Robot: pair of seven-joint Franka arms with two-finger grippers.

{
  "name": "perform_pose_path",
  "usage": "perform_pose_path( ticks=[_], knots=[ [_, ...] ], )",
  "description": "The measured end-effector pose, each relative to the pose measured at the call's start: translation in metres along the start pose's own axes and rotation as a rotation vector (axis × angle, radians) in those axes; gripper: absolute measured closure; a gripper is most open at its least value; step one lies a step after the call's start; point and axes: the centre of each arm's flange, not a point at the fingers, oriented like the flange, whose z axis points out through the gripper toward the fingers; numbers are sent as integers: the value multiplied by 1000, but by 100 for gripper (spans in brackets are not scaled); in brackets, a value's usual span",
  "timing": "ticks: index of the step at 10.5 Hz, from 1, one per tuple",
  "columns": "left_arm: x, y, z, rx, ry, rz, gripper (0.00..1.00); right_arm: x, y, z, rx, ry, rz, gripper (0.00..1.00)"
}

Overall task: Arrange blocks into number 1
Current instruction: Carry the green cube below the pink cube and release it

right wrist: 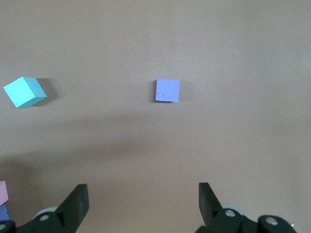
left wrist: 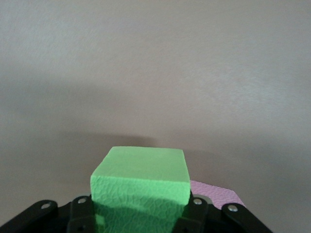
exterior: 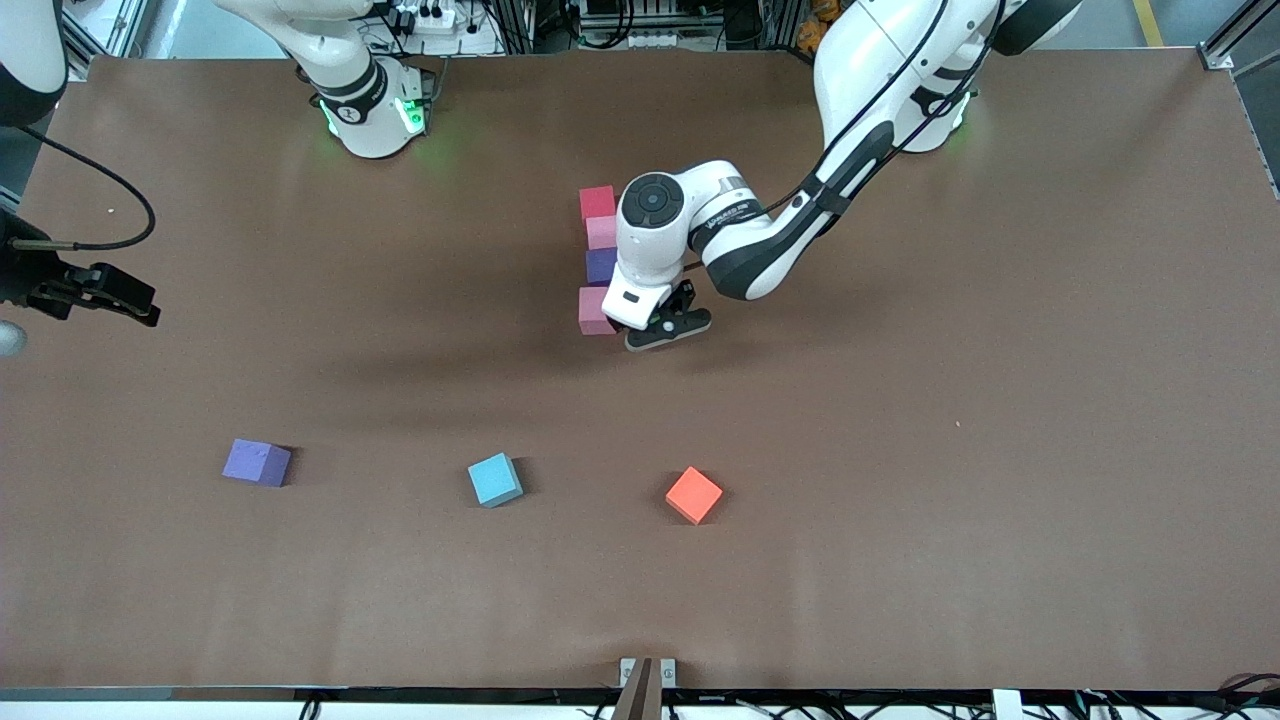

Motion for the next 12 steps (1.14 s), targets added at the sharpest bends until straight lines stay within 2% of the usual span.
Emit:
perform_pose_path(
  ticks=[2, 6, 9, 12],
  knots=[
    [10, 0, 1, 21, -18, 73, 43, 0, 0, 0, 0, 0, 0, 0],
    [48, 16, 27, 17, 24, 38, 43, 0, 0, 1, 0, -2, 1, 0],
    [54, 27, 34, 9, 50, 35, 43, 0, 1, 1, 0, -2, 1, 0],
    [50, 38, 31, -37, 64, 46, 43, 0, 1, 1, 0, -3, 1, 0]
  ],
)
